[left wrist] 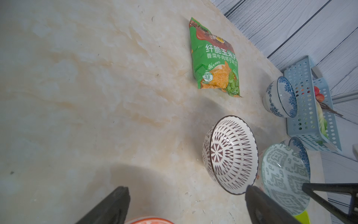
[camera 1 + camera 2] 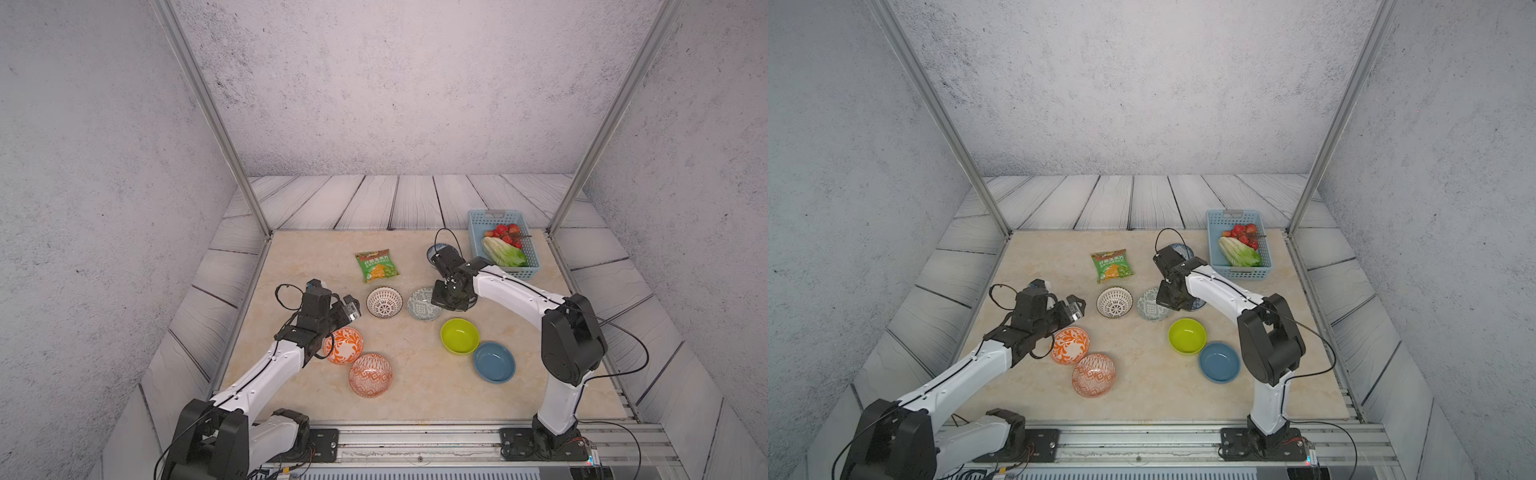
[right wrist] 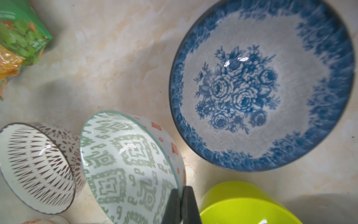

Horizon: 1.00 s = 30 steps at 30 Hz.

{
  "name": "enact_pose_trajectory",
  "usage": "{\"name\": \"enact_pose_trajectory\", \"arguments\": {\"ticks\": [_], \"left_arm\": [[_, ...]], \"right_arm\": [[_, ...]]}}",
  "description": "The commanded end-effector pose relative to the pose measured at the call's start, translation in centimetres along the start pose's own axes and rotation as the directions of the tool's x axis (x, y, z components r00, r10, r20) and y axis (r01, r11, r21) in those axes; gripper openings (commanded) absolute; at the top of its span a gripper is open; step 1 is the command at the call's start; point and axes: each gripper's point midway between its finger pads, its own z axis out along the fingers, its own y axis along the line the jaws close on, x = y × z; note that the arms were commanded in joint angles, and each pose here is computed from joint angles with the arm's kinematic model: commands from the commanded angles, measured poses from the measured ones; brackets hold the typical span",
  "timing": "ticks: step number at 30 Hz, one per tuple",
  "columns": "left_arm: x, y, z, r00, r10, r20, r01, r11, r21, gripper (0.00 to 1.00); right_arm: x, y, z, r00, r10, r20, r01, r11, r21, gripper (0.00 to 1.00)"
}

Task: Stack the bowls
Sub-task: Pick up the bowl from the center of the board, then place the bowl on the bowl.

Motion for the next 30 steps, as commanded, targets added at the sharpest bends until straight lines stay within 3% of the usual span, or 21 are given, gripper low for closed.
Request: {"name": "enact_pose_trajectory", "arguments": {"ticks": [1,8,15,21,30], "left_arm": [[-0.8,-0.5,-0.7,1.000,0.001,0.025,-0.001,1.000,0.016,1.00],[-0.8,-0.3,-0.7,1.000,-0.004,0.026,0.003,1.000,0.009,1.00],[-0.9,-0.2,-1.0,0.999,-0.009,0.038,0.009,1.000,0.007,1.00],[-0.9,0.0,-1.2,0.998,-0.015,0.053,0.015,1.000,0.004,1.00],[-1.1,0.2,-1.2,0.997,-0.026,0.067,0.026,1.000,0.004,1.00]], "right_arm": [[-1.6,0.9,-4.1,0.997,-0.012,0.080,0.016,0.999,-0.047,0.00],[-1.8,3.4,-6.6,0.992,-0.065,0.112,0.078,0.989,-0.122,0.00],[-1.2,8.6,-7.6,0.981,-0.150,0.122,0.177,0.949,-0.262,0.00],[0.0,12.1,-6.1,0.965,-0.238,0.113,0.261,0.921,-0.289,0.00],[1.3,14.7,-2.9,0.957,-0.279,0.082,0.290,0.904,-0.315,0.00]]}}
